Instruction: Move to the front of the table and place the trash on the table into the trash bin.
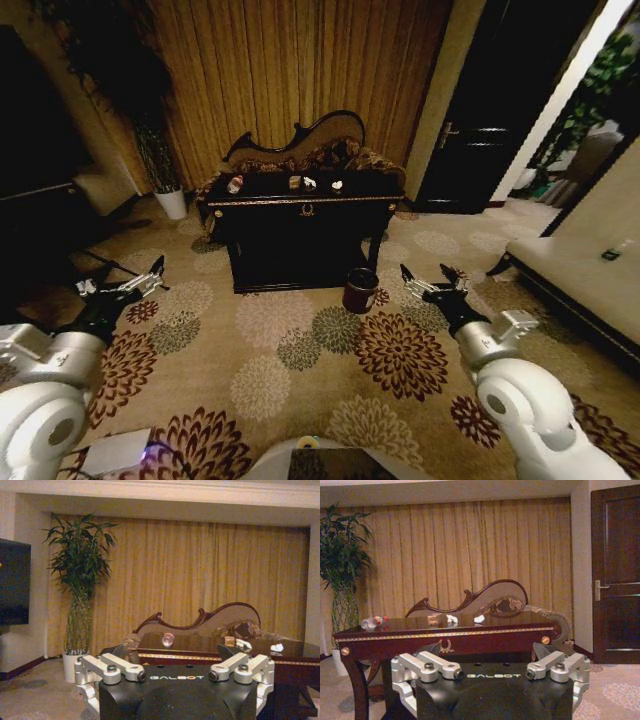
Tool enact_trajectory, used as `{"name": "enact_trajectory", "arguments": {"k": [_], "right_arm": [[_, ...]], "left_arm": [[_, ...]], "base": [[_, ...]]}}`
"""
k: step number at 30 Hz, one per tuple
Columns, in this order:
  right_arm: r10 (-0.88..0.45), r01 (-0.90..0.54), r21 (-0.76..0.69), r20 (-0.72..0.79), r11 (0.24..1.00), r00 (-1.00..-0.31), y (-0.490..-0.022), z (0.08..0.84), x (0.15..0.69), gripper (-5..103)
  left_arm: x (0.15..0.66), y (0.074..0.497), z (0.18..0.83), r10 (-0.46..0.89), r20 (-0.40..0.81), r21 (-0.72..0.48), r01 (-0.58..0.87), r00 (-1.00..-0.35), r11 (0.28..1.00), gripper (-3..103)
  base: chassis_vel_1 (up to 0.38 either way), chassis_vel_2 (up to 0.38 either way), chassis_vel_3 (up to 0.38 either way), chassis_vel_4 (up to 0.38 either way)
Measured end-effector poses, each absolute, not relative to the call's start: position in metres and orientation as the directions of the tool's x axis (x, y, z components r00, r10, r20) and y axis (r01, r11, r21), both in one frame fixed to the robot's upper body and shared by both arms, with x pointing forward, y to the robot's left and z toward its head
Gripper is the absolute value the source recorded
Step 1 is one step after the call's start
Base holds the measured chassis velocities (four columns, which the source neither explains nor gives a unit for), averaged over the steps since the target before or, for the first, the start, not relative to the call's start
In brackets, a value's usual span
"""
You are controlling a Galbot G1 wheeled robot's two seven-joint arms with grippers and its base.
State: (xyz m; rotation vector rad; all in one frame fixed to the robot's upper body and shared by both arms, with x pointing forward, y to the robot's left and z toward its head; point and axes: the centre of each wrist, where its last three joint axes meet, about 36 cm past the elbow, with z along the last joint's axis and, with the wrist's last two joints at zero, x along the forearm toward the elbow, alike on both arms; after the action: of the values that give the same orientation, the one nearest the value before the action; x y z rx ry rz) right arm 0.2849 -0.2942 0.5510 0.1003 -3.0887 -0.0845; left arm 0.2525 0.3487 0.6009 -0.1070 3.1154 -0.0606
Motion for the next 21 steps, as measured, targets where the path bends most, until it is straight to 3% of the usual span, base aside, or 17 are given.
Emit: {"name": "enact_trajectory", "arguments": {"k": [21], "right_arm": [[-0.069, -0.067, 0.060, 0.033, 0.996, -0.997, -0.2993, 0.5425, 0.2904, 100]], "left_arm": [[0.2538, 0.3457, 0.5986, -0.042, -0.023, -0.032, -0.041, -0.999, 0.999, 100]], "base": [[-0.007, 0.009, 0.010, -0.012]]}}
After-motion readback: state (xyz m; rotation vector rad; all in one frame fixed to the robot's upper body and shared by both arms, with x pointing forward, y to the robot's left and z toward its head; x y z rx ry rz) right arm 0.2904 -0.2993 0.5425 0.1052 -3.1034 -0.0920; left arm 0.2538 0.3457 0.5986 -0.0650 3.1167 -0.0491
